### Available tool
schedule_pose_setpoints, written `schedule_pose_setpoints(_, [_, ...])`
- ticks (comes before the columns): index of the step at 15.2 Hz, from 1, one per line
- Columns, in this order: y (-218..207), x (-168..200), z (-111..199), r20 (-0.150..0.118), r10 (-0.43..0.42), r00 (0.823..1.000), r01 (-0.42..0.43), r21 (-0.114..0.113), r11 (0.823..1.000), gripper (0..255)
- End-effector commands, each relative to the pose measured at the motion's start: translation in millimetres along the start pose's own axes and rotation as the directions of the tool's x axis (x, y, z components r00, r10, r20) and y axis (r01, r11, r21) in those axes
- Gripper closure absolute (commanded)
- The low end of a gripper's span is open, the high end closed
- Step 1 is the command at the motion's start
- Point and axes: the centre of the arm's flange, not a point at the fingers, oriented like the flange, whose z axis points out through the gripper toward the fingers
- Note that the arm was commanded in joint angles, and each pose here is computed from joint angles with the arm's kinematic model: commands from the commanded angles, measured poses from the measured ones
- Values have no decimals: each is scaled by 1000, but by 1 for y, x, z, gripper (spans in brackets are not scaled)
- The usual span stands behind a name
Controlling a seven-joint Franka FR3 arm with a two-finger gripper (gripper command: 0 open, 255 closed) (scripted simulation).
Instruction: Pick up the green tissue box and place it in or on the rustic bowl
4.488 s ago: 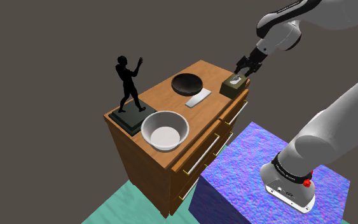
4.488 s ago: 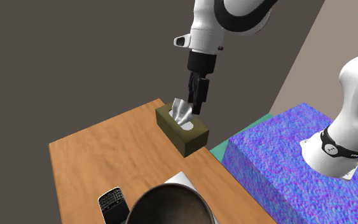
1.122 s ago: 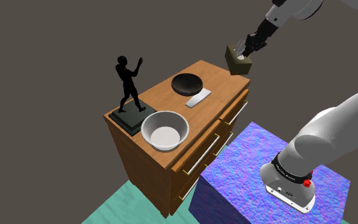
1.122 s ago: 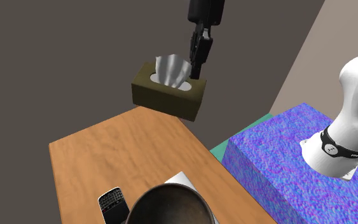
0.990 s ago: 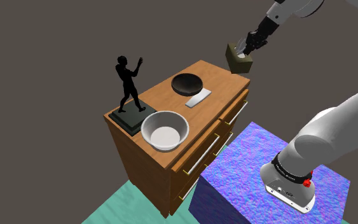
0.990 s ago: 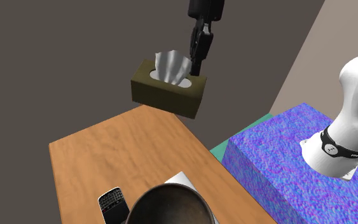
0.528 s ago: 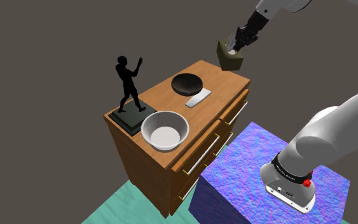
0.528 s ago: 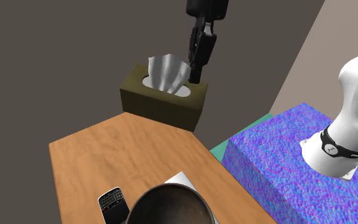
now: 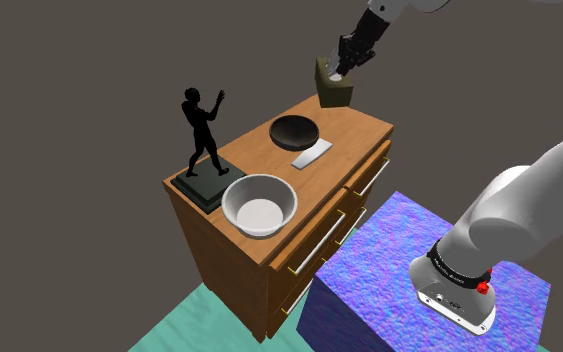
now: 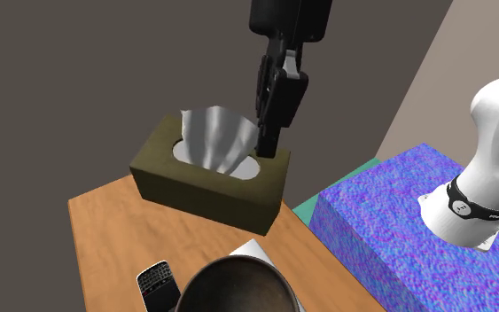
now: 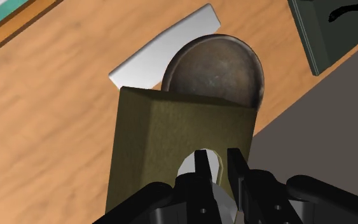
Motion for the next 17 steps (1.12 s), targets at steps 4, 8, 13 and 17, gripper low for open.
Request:
schedule_pose_setpoints(4, [-62,9,17,-1,1,1000,-1,0,1000,255])
schedule_pose_setpoints(8, [-112,17,29,-1,1,1000,-1,0,1000,255])
schedule_pose_setpoints(13, [-127,18,49,-1,1,1000,-1,0,1000,255])
schedule_pose_setpoints(17, [-119,14,68,-1,1,1000,-1,0,1000,255])
